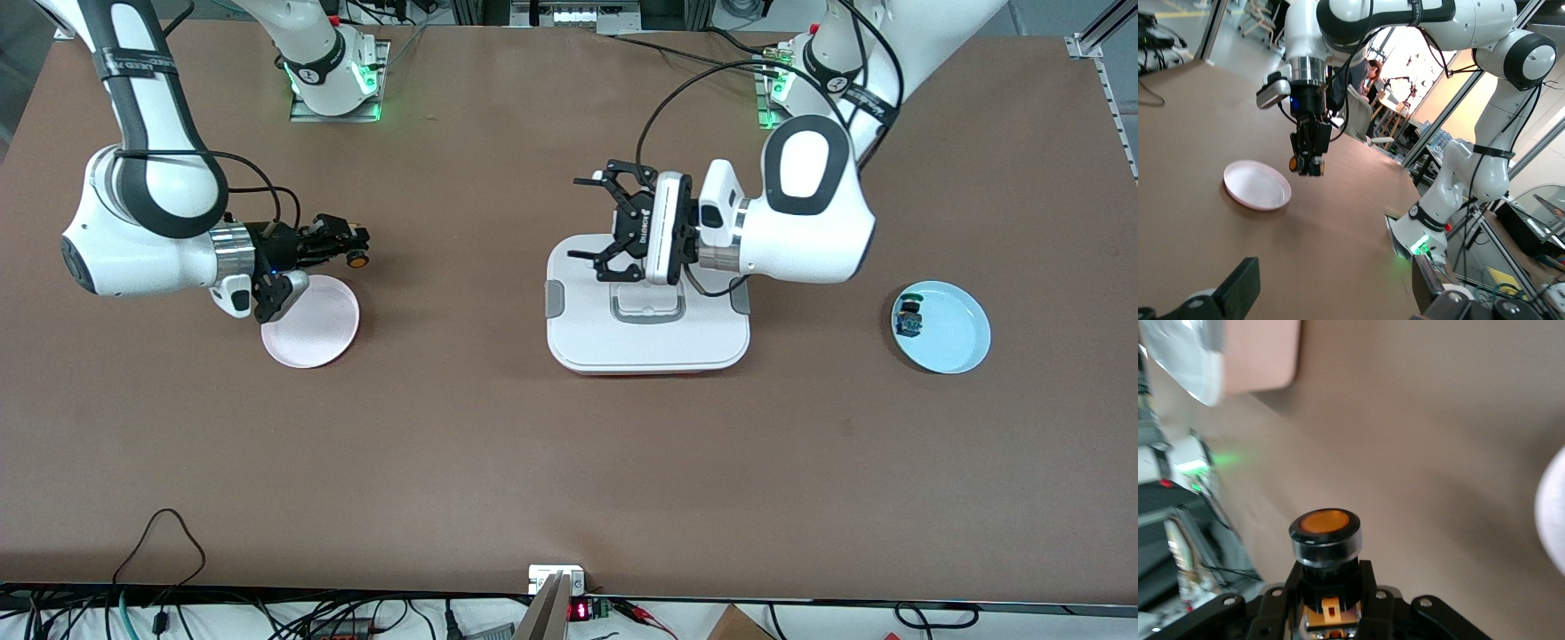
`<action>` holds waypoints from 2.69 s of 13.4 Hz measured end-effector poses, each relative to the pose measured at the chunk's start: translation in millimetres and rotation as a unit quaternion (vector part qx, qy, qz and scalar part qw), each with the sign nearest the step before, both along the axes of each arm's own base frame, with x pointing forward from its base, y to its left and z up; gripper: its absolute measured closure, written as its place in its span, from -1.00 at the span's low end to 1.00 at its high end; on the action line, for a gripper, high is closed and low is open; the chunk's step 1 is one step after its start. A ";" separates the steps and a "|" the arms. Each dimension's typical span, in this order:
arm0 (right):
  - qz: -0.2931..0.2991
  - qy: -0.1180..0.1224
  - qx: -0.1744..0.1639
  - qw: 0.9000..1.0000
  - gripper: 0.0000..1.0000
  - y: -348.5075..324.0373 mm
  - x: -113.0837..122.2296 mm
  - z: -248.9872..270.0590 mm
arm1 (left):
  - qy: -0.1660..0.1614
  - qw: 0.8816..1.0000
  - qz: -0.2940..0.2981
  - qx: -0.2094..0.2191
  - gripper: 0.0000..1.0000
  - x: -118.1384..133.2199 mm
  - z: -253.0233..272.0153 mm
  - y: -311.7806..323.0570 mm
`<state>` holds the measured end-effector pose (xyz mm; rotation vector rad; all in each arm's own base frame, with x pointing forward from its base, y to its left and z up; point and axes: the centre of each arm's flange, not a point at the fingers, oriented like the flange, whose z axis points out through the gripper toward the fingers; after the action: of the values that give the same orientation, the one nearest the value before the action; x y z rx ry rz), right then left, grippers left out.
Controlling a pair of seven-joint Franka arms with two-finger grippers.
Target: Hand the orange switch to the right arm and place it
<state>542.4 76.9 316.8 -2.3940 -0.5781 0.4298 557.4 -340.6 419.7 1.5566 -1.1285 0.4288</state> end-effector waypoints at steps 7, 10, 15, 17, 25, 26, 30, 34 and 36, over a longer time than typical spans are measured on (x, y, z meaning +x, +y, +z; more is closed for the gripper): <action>0.175 -0.119 -0.122 0.970 0.30 -39.9 18.0 -15.9 | 0.157 0.957 -0.011 0.243 -1.00 12.2 40.4 50.0; 0.239 -0.170 -0.151 0.944 0.30 -48.7 23.7 -22.8 | 0.183 0.909 0.016 0.373 -1.00 17.4 60.5 83.1; 0.300 -0.215 -0.167 0.914 0.30 -53.9 15.8 -52.5 | 0.221 0.797 0.110 0.552 -1.00 24.7 101.8 157.9; 0.313 -0.228 -0.166 0.907 0.30 -53.9 12.2 -60.2 | 0.230 0.757 0.160 0.590 -1.00 17.9 119.9 157.9; 0.398 -0.284 -0.140 0.861 0.30 -53.1 16.3 -91.9 | 0.230 0.660 0.375 0.609 -1.00 1.5 165.6 258.4; 0.400 -0.284 -0.139 0.860 0.30 -52.7 16.0 -95.2 | 0.231 0.653 0.406 0.596 -1.00 -2.2 172.0 276.5; 0.411 -0.289 -0.136 0.854 0.30 -47.0 15.9 -105.9 | 0.228 0.639 0.480 0.556 -1.00 -5.7 181.4 337.3; 0.431 -0.304 -0.135 0.839 0.30 -41.9 17.4 -116.5 | 0.221 0.640 0.477 0.561 -1.00 -3.4 170.1 329.9; 0.436 -0.305 -0.133 0.836 0.30 -41.9 17.1 -121.4 | 0.213 0.641 0.475 0.564 -1.00 -2.8 170.3 323.1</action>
<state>559.4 35.0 195.4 -2.3680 -2.0481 0.0822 554.6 -17.5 590.0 3.1416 0.0681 -0.0961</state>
